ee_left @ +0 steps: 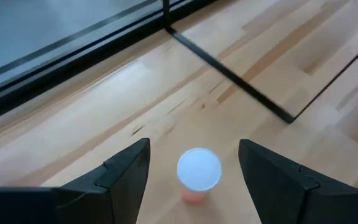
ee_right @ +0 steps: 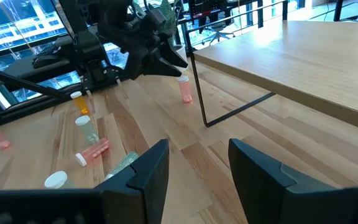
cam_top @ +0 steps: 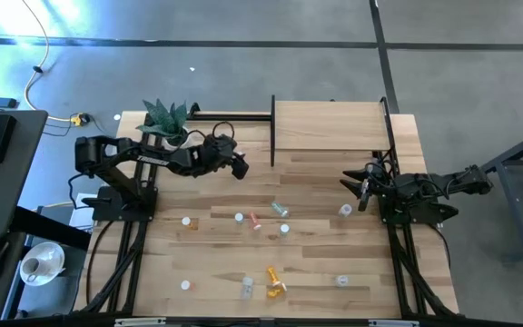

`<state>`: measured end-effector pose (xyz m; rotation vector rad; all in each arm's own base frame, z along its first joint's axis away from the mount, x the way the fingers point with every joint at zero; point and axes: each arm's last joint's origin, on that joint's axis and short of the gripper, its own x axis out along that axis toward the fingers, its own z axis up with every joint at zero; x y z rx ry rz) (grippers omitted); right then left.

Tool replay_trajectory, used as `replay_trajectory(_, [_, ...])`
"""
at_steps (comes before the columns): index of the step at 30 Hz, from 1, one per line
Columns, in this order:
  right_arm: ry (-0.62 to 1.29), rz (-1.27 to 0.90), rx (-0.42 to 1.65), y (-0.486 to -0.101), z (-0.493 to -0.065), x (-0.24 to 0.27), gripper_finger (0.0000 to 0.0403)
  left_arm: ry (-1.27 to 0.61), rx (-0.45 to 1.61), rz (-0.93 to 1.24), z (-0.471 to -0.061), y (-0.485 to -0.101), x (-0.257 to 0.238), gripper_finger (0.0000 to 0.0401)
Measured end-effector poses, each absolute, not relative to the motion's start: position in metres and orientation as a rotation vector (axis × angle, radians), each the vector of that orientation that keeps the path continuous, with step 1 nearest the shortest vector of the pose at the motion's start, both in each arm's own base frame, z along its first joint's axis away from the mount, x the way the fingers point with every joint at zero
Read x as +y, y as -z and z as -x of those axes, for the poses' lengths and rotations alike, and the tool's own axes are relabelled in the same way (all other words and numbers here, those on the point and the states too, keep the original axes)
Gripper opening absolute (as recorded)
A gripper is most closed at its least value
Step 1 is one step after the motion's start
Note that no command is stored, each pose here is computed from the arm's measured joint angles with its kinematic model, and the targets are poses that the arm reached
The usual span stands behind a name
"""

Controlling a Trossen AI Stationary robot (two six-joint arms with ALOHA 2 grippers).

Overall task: Pick and place medicine bottles onto shelf by color
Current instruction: Put the top red pill bottle on the shelf

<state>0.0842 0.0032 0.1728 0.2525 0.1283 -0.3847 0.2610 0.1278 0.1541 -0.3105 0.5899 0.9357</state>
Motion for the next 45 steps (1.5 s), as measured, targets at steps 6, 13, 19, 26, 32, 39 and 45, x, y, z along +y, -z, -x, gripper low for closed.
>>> replay_trajectory(6, [0.385, -0.253, 0.128, -0.173, -0.084, 0.003, 0.0158, -0.925, 0.602, 0.315, -0.263, -0.148, 0.128, 0.0236])
replay_trajectory(13, [0.385, -0.253, 0.128, -0.173, -0.084, 0.003, 0.0158, -0.925, 0.622, 0.315, -0.265, -0.141, 0.129, 0.0236])
replay_trajectory(19, [0.385, -0.253, 0.128, -0.173, -0.084, 0.003, 0.0158, -0.934, 0.643, 0.31, -0.265, -0.135, 0.129, 0.0236])
replay_trajectory(26, [0.385, -0.253, 0.128, -0.173, -0.084, 0.003, 0.0158, -0.944, 0.647, 0.296, -0.265, -0.135, 0.13, 0.0206])
replay_trajectory(32, [0.385, -0.253, 0.128, -0.173, -0.084, 0.003, 0.0158, -0.937, 0.657, 0.278, -0.265, -0.135, 0.13, 0.0151])
replay_trajectory(39, [0.385, -0.252, 0.128, -0.173, -0.084, 0.003, 0.0158, -0.933, 0.664, 0.262, -0.265, -0.135, 0.13, 0.0107])
replay_trajectory(45, [0.385, -0.252, 0.128, -0.173, -0.084, 0.003, 0.0158, -0.93, 0.668, 0.254, -0.265, -0.135, 0.13, 0.0109])
